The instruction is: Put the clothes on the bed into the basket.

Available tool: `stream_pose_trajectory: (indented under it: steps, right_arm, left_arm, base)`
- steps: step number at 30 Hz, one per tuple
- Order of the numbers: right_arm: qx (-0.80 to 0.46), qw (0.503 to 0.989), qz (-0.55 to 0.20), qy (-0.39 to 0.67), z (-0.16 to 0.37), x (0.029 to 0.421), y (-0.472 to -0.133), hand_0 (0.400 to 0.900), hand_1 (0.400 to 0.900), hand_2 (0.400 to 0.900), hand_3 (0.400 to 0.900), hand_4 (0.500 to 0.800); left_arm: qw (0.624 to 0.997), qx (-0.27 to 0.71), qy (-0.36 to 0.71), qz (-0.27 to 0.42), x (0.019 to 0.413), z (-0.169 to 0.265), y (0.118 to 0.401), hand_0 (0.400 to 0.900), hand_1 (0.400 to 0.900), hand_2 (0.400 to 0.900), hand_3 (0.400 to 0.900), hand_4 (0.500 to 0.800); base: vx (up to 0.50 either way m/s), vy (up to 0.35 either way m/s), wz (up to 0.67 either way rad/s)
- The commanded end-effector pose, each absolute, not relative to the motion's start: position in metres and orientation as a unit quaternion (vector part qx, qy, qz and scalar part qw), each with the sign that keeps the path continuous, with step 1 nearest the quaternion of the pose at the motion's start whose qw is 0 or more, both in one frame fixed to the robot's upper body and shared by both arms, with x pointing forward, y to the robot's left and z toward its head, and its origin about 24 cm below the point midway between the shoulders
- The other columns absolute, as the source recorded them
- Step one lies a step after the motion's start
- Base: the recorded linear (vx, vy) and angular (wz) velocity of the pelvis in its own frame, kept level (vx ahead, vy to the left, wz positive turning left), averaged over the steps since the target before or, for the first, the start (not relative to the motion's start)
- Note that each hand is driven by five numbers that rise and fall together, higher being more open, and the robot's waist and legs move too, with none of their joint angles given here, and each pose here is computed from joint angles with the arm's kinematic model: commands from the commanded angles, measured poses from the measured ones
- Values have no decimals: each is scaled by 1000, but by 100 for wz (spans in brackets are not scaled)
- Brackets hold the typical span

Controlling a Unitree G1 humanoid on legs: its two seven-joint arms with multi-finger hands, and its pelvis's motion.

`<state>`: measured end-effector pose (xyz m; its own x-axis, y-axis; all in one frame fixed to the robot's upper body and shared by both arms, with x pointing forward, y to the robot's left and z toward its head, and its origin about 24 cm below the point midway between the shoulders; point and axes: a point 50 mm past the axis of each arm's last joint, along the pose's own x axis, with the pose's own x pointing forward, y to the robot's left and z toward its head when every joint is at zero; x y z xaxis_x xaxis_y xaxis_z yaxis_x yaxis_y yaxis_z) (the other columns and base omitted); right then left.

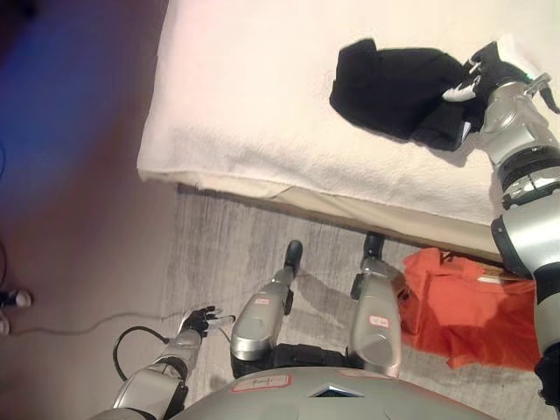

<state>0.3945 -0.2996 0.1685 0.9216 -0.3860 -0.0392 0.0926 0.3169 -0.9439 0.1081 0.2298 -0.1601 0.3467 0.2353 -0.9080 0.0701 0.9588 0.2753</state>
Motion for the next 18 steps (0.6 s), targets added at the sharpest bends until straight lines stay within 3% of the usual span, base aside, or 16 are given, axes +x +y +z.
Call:
stream_pose_trajectory:
  steps: [1,18]
  right_arm:
    - [-588,782,-178,102,186,391,-313,400,400,400,400,500]
    - [-552,786,-223,167,163,353,-371,400,400,400,400,500]
  left_arm:
    - [734,200,644,86,57,-158,275,900,900,900,900,800]
    - [720,219,656,61,50,-157,279,900,900,900,900,800]
  base:
    - [22,24,-38]
    - [12,24,-33]
